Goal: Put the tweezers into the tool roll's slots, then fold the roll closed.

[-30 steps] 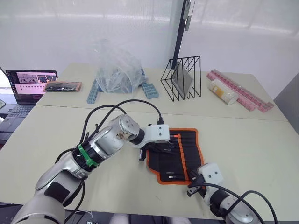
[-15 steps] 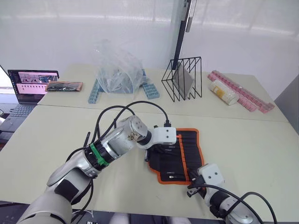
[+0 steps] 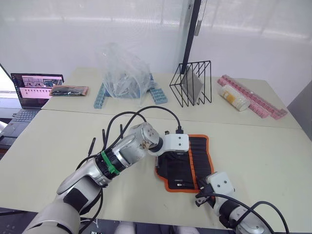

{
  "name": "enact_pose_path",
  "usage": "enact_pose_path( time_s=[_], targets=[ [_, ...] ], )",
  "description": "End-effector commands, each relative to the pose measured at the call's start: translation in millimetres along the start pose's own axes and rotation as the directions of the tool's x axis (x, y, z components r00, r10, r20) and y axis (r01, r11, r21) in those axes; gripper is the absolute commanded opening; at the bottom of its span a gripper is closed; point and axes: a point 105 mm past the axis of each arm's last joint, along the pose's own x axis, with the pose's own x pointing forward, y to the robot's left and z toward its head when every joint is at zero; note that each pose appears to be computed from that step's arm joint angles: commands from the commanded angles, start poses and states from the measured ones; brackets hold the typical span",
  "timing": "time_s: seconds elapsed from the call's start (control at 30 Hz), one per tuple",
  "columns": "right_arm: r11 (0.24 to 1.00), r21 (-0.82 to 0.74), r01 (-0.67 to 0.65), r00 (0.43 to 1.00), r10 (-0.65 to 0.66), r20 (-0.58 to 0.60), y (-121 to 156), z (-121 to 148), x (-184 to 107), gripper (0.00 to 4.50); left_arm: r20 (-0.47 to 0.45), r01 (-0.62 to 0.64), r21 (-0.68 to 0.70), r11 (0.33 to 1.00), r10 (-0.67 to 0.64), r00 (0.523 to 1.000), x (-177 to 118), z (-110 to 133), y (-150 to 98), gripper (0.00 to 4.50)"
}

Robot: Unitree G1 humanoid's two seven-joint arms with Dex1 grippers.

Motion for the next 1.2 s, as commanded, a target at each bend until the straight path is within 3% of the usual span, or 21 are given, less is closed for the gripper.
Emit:
enact_pose_path(
  time_s=[0.03,0.5,0.67,0.93,1.2],
  targets=[
    [0.995,0.076,-0.061,0.982,0.073,-0.174,17.3,-45.0,-3.7,0.0,0.04,0.007,0.056,0.998,-0.009,0.999,6.9,11.2,-8.5,0.03],
    [0.995,0.075,-0.064,0.981,0.076,-0.176,18.9,-45.7,-5.9,0.0,0.116,0.019,0.09,0.996,-0.029,0.993,25.0,24.8,-17.8,0.03],
    [0.995,0.074,-0.065,0.982,0.077,-0.173,18.9,-44.6,-5.3,0.0,0.077,0.008,0.105,0.994,-0.016,0.997,14.6,14.7,-8.6,0.03],
    [0.995,0.063,-0.074,0.981,0.084,-0.174,17.4,-44.2,-4.3,0.0,-0.022,-0.006,0.115,0.993,0.008,1.0,-14.4,-20.4,1.3,0.03],
    [0.995,0.055,-0.088,0.979,0.096,-0.179,17.2,-44.4,-3.2,0.0,-0.003,-0.031,0.122,0.992,0.032,0.999,-31.7,-12.2,9.5,0.03]
  ],
)
